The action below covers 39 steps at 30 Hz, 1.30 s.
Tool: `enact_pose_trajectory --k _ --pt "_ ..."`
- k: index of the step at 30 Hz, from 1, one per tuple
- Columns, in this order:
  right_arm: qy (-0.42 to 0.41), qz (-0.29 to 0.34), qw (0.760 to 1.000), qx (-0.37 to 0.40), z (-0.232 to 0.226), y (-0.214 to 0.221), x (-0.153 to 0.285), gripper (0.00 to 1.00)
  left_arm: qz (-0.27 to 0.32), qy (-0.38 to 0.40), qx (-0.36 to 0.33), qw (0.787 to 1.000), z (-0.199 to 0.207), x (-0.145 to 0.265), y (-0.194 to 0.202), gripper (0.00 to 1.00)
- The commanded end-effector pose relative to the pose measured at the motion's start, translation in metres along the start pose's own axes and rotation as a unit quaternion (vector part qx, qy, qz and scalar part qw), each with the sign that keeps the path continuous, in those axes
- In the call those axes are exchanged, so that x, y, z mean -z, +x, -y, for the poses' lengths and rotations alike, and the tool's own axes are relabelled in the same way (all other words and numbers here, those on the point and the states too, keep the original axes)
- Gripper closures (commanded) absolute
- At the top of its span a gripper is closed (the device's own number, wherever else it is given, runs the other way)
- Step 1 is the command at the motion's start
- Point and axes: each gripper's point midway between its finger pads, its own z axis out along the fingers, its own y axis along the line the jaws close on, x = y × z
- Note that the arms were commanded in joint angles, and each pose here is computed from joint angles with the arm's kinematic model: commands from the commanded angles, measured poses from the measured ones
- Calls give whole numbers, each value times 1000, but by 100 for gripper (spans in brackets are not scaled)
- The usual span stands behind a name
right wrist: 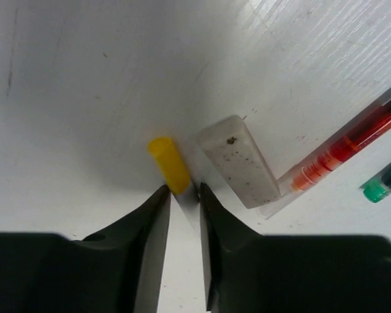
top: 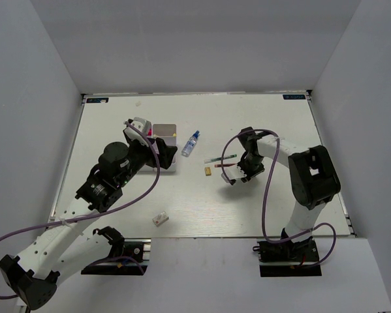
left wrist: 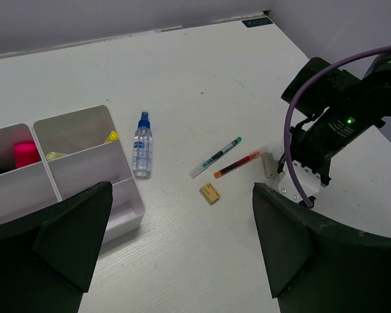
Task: Sort the stationery into containers
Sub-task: Grab a piece of stationery with the right arm, then place the stationery into the container
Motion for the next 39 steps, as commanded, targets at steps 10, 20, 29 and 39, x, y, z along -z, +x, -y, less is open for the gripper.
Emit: enact_pose_trajectory --k 10,20,29,39 --pt "-51 125 984 -115 -42 -58 -10 100 21 -4 1 1000 -3 9 -8 3" --pt "170 326 921 -129 81 -132 166 100 38 -30 7 999 -12 17 -12 3" --pt "239 512 803 -187 206 -173 263 100 121 -68 20 990 -28 55 -41 3" --pt "195 593 773 -113 258 -228 274 100 129 -82 18 988 -34 56 -40 3"
